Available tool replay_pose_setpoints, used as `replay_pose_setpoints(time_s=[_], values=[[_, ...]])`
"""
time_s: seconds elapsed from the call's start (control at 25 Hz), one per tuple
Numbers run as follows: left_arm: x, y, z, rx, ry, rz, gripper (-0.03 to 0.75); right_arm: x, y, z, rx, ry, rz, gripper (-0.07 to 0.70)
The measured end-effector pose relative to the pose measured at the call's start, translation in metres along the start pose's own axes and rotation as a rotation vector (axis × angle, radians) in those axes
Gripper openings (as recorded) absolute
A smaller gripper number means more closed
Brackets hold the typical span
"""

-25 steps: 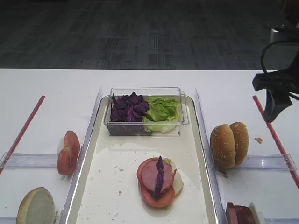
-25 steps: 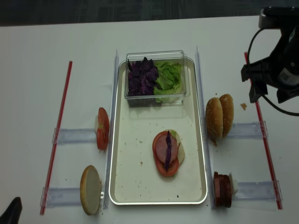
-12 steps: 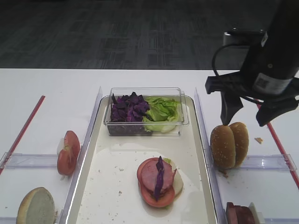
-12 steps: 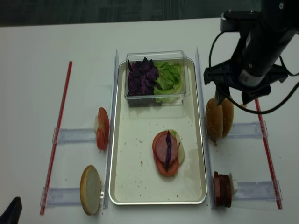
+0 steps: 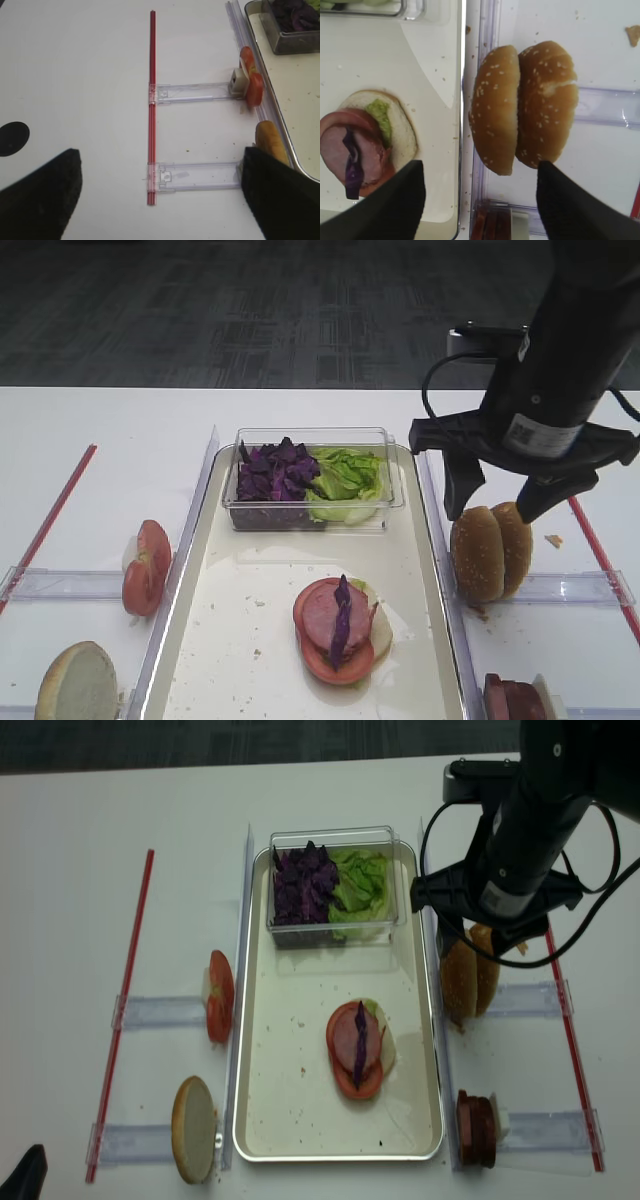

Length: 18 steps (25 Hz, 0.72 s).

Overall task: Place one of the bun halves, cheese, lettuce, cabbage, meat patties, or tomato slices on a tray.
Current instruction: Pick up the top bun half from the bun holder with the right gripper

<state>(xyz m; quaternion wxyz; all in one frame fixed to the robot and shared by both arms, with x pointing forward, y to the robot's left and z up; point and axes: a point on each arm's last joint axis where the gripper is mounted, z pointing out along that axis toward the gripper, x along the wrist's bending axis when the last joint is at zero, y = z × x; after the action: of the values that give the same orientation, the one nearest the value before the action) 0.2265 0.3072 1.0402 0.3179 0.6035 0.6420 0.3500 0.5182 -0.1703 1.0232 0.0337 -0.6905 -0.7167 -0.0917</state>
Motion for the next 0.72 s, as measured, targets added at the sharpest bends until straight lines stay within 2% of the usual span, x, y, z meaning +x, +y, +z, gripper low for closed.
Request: replay_pose_setpoints(time_s=[0.72], values=[[0.0, 0.0, 0.0, 0.0, 0.0, 0.0, 0.597, 0.002, 0.012, 0.028, 0.039, 0.002, -0.012, 0.501]])
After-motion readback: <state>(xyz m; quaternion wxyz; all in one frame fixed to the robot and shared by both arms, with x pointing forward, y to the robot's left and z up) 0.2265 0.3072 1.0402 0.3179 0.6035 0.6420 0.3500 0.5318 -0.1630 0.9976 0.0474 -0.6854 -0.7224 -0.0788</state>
